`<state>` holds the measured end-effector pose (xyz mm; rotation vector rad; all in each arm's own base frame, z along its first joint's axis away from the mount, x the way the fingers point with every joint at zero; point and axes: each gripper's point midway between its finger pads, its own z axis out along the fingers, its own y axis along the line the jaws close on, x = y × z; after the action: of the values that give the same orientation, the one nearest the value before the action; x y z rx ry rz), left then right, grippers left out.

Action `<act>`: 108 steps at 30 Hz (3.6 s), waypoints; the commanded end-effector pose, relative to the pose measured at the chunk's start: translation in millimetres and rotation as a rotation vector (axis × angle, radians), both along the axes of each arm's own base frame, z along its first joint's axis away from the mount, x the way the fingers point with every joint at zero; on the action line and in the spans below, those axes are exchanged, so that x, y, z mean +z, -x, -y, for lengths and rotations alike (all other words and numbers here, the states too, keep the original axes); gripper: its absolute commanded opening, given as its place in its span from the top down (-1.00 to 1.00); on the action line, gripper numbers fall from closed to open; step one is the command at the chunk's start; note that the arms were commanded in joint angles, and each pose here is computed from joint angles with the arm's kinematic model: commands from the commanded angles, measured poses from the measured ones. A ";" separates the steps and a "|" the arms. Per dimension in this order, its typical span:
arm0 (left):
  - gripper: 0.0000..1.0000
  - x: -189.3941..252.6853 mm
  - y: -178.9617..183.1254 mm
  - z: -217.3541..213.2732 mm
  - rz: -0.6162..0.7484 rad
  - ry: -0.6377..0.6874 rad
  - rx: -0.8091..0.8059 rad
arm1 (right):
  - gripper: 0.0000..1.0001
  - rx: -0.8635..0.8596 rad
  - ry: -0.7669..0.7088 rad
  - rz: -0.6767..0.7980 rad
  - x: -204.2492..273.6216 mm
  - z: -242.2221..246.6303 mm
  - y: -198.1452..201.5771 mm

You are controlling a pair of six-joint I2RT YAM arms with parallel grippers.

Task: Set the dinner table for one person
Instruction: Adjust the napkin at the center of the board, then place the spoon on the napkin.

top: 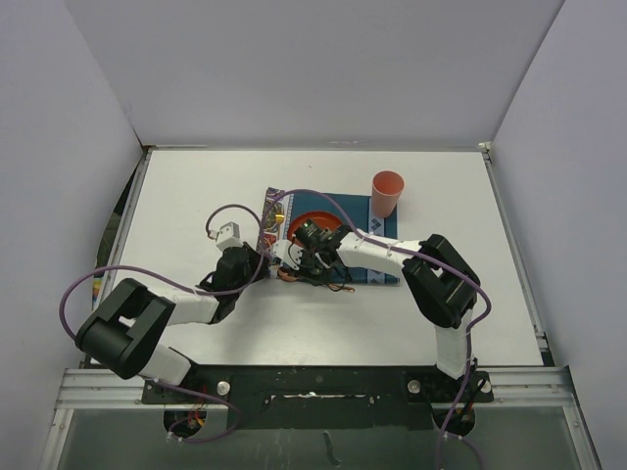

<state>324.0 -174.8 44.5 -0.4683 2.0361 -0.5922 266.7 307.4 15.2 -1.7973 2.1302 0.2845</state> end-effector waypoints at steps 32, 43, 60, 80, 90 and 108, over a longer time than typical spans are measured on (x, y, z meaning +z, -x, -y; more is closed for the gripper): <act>1.00 -93.4 60.2 -31.1 -0.184 0.097 0.264 | 1.00 -0.020 0.160 -0.176 -42.6 34.9 36.3; 1.00 -86.0 93.5 -51.6 -0.208 -0.013 0.291 | 1.00 -0.026 0.152 -0.169 -41.2 32.1 33.2; 1.00 51.9 79.7 -47.5 0.098 -0.107 0.084 | 1.00 -0.102 -0.017 0.165 87.5 4.7 -62.9; 1.00 131.0 96.3 -12.8 0.057 -0.074 -0.142 | 1.00 -0.757 -0.126 0.239 143.8 142.9 -114.4; 1.00 132.5 100.7 -1.8 0.050 -0.001 -0.172 | 1.00 -0.990 -0.336 0.104 156.0 140.8 -105.1; 1.00 150.1 109.0 25.2 0.014 0.055 -0.208 | 1.00 -1.370 -0.350 0.013 111.6 170.3 -88.9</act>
<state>212.0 -189.0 162.7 -0.2690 2.1307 -0.7231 326.5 149.4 120.0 -0.1510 2.6540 0.2812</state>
